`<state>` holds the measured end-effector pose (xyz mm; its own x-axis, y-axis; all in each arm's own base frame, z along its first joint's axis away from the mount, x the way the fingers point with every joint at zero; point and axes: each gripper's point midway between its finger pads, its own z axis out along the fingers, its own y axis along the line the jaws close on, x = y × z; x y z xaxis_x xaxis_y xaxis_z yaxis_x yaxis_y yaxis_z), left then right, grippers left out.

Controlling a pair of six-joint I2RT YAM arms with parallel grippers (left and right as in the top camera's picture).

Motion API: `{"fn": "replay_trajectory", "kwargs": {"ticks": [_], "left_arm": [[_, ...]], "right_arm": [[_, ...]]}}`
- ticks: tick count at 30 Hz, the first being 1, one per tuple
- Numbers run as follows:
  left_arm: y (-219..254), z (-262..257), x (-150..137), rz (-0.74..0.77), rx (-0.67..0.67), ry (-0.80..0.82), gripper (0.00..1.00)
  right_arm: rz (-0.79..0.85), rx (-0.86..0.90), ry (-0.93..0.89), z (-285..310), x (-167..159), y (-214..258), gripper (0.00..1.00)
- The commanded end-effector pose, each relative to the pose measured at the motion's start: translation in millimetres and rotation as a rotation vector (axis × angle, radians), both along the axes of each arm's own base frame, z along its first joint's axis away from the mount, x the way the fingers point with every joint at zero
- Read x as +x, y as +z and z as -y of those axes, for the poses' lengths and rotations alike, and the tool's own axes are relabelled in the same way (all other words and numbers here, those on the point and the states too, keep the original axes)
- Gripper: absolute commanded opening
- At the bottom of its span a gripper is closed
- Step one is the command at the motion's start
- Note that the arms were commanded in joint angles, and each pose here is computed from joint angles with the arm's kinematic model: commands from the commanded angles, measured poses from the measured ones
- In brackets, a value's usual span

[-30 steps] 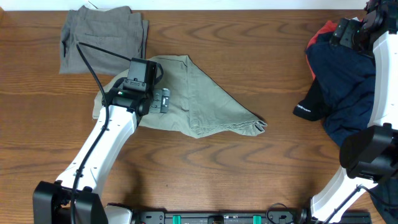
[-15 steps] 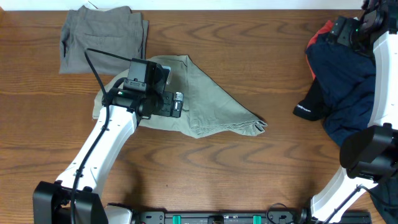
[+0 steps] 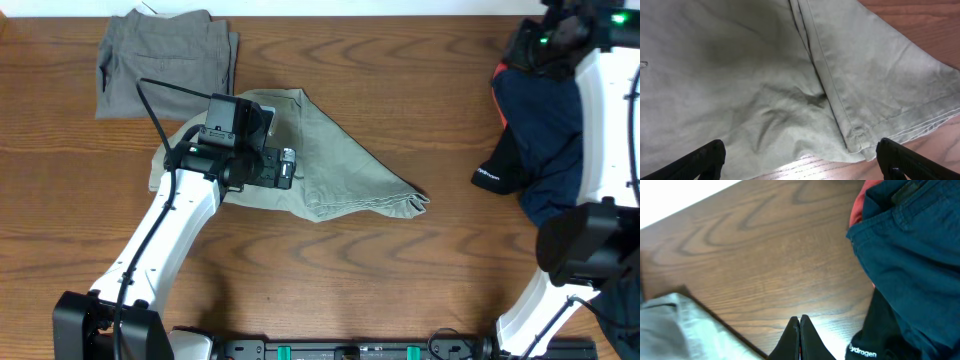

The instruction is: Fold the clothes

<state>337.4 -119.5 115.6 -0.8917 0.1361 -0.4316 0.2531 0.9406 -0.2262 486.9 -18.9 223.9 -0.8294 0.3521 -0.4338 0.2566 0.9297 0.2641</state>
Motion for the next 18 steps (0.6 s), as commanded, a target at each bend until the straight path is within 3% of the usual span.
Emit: {"fn": "replay_trajectory", "kwargs": {"ticks": [1, 4, 5, 6, 9, 18], "left_arm": [[1.0, 1.2, -0.3, -0.007, -0.016, 0.007, 0.98], [1.0, 1.2, -0.3, -0.007, -0.016, 0.007, 0.98], [1.0, 1.2, -0.3, -0.007, -0.016, 0.007, 0.98], [1.0, 1.2, -0.3, -0.007, -0.016, 0.007, 0.98], [1.0, 1.2, -0.3, -0.007, -0.016, 0.007, 0.98], [1.0, 1.2, -0.3, -0.007, -0.016, 0.007, 0.98]], "right_arm": [[-0.082, -0.150, -0.013, 4.0, 3.0, -33.2, 0.01], [-0.131, -0.205, 0.019, -3.1, 6.3, -55.7, 0.02], [-0.145, -0.205, 0.026, -6.1, 6.7, -62.1, 0.17], [-0.154, -0.205, 0.031, -8.2, 7.4, -66.9, 0.20], [-0.160, -0.205, 0.035, -10.0, 12.7, -77.5, 0.01], [-0.335, -0.283, -0.006, 19.8, 9.9, -155.1, 0.01]]}}
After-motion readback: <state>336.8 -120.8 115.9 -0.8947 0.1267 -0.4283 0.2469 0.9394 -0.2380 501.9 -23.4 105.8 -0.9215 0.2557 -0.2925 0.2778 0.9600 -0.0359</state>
